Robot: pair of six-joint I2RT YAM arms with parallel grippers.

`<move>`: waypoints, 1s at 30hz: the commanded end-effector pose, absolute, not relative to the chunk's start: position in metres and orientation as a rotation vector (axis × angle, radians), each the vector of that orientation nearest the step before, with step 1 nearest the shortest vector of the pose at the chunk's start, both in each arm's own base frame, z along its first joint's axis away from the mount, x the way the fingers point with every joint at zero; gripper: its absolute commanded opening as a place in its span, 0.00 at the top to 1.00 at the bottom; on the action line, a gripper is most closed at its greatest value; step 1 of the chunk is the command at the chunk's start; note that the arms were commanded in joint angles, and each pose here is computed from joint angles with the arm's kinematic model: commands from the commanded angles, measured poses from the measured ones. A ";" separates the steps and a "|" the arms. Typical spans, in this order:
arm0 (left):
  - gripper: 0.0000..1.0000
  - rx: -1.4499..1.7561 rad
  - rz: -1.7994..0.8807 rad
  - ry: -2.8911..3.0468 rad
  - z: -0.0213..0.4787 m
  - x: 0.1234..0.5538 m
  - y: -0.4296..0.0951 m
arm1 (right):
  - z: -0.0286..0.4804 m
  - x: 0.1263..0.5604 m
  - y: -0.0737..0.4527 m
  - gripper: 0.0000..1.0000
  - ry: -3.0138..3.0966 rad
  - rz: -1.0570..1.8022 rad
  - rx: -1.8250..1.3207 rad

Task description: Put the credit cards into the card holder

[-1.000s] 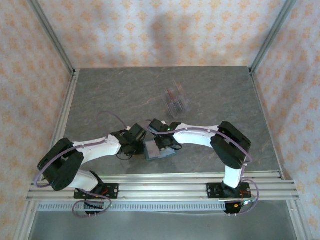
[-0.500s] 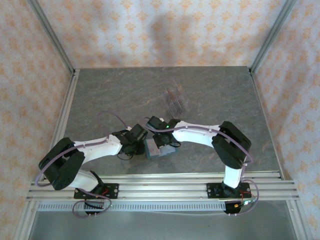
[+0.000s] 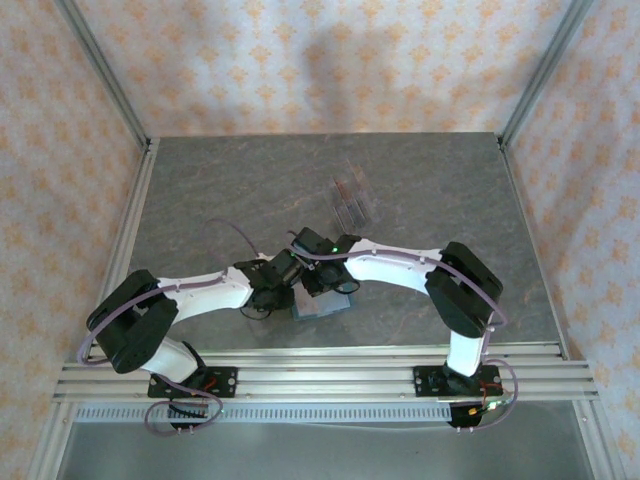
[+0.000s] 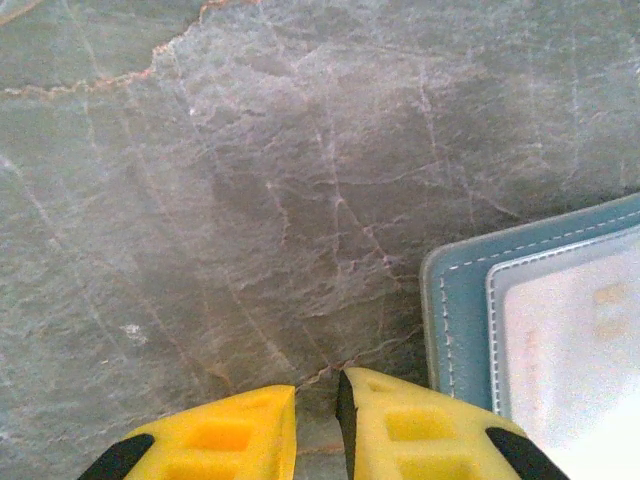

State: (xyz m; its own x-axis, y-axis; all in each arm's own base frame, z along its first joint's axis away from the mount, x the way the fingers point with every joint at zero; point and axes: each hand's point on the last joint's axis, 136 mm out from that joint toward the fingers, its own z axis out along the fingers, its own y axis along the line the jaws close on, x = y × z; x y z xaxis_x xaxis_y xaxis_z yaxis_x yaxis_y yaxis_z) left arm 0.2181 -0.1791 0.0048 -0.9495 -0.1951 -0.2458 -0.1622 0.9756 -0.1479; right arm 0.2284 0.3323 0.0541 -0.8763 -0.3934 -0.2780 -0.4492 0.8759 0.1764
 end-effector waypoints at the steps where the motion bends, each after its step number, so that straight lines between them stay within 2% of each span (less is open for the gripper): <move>1: 0.80 -0.224 -0.581 2.881 -0.022 0.215 -0.250 | 0.064 0.225 0.348 0.73 2.825 0.498 -0.605; 11: 0.80 -0.258 -0.592 2.871 -0.024 0.215 -0.250 | 0.068 0.218 0.371 0.63 2.855 0.803 -0.488; 24: 0.77 -0.316 -0.586 2.850 -0.017 0.213 -0.241 | 0.077 0.219 0.390 0.47 2.823 1.044 -0.400; 30: 0.77 -0.318 -0.574 2.847 -0.018 0.213 -0.239 | 0.094 0.218 0.397 0.47 2.800 1.164 -0.360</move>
